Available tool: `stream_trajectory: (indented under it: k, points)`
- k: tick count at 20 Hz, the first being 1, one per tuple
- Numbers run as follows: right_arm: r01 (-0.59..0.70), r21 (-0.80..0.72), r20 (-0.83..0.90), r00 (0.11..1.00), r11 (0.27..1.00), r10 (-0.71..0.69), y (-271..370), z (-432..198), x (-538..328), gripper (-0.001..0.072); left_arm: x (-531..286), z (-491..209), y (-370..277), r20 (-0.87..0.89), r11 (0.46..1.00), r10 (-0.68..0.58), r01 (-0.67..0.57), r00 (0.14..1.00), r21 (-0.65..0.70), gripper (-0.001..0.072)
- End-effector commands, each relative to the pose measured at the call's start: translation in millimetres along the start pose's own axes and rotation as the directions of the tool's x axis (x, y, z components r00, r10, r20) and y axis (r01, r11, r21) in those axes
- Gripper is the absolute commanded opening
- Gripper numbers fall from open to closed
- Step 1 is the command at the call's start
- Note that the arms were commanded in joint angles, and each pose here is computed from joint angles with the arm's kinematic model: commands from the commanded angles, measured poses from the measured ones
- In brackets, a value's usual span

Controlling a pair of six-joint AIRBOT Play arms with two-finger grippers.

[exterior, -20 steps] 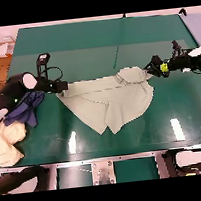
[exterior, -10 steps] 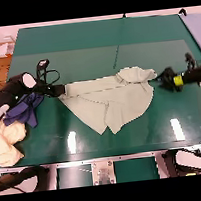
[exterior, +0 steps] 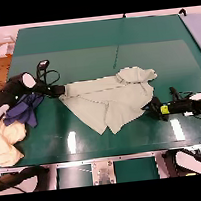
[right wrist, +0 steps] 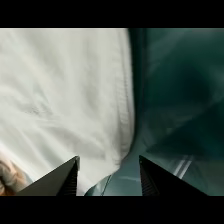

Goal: Fold the shirts.

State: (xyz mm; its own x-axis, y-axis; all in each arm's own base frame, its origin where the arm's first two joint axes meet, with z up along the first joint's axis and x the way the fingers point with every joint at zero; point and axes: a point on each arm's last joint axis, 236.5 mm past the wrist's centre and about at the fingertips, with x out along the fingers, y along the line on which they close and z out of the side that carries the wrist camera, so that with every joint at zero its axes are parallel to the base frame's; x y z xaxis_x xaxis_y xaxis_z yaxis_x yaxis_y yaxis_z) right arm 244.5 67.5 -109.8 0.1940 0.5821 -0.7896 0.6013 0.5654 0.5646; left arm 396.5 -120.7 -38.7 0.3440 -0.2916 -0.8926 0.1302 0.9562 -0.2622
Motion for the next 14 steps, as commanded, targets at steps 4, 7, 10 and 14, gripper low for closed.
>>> stream_trajectory:
  k: [4, 7, 10, 14]
  points:
    - [0.011, -0.123, 0.051, 0.999, 0.992, -0.005, 17, 9, 16, 0.0016, -2, 1, -2, -0.004, 1.000, -0.008, 0.008, 1.000, -0.002, 0.0021]
    - [-0.046, -0.263, 0.161, 0.983, 0.964, 0.090, 72, 42, -38, 0.0014, -39, 23, -12, 0.014, 0.998, 0.001, -0.002, 1.000, 0.057, 0.0020]
    - [-0.076, -0.511, 0.309, 0.913, 0.856, 0.265, 175, 63, -146, 0.0014, -140, 82, -43, 0.230, 0.991, -0.031, -0.001, 0.973, 0.137, 0.0020]
    - [0.046, -0.762, 0.511, 0.656, 0.646, 0.556, 315, 35, -339, 0.0014, -347, 139, -94, 0.624, 0.981, -0.104, -0.024, 0.775, 0.193, 0.0020]
